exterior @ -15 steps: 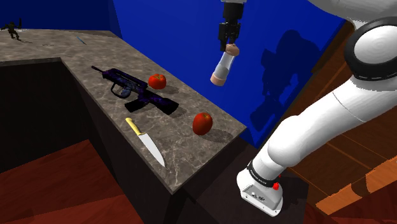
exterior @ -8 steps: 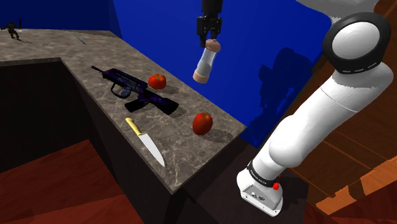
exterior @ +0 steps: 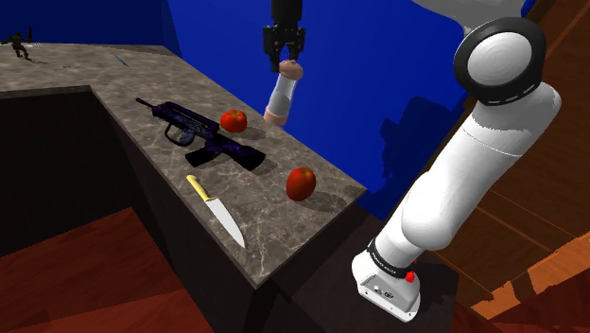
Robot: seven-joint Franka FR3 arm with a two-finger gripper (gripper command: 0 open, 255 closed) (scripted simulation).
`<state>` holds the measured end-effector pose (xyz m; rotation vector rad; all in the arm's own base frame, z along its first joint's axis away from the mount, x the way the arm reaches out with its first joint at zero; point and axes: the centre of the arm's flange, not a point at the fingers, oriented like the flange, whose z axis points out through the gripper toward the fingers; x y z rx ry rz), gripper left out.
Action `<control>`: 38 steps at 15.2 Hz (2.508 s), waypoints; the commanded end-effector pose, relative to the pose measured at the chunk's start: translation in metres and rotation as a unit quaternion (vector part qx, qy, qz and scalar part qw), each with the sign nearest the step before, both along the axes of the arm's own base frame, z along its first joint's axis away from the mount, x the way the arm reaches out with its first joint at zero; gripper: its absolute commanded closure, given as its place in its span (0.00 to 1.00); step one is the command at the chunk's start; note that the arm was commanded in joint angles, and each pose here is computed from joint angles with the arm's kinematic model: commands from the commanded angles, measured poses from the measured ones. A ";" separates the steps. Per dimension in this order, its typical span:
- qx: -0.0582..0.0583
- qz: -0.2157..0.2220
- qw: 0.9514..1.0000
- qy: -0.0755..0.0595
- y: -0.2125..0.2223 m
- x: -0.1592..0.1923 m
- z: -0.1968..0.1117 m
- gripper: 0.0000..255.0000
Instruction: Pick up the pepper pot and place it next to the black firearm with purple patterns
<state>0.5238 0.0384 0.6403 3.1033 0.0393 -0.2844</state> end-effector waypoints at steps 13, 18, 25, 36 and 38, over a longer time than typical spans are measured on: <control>0.000 0.000 1.000 0.000 0.000 0.001 -0.073 1.00; 0.000 0.000 1.000 0.000 0.000 0.001 -0.099 1.00; 0.000 0.000 1.000 0.000 0.000 0.001 -0.136 1.00; 0.000 0.000 1.000 0.000 0.000 0.001 -0.194 1.00; 0.000 0.000 1.000 0.000 0.000 0.001 -0.205 1.00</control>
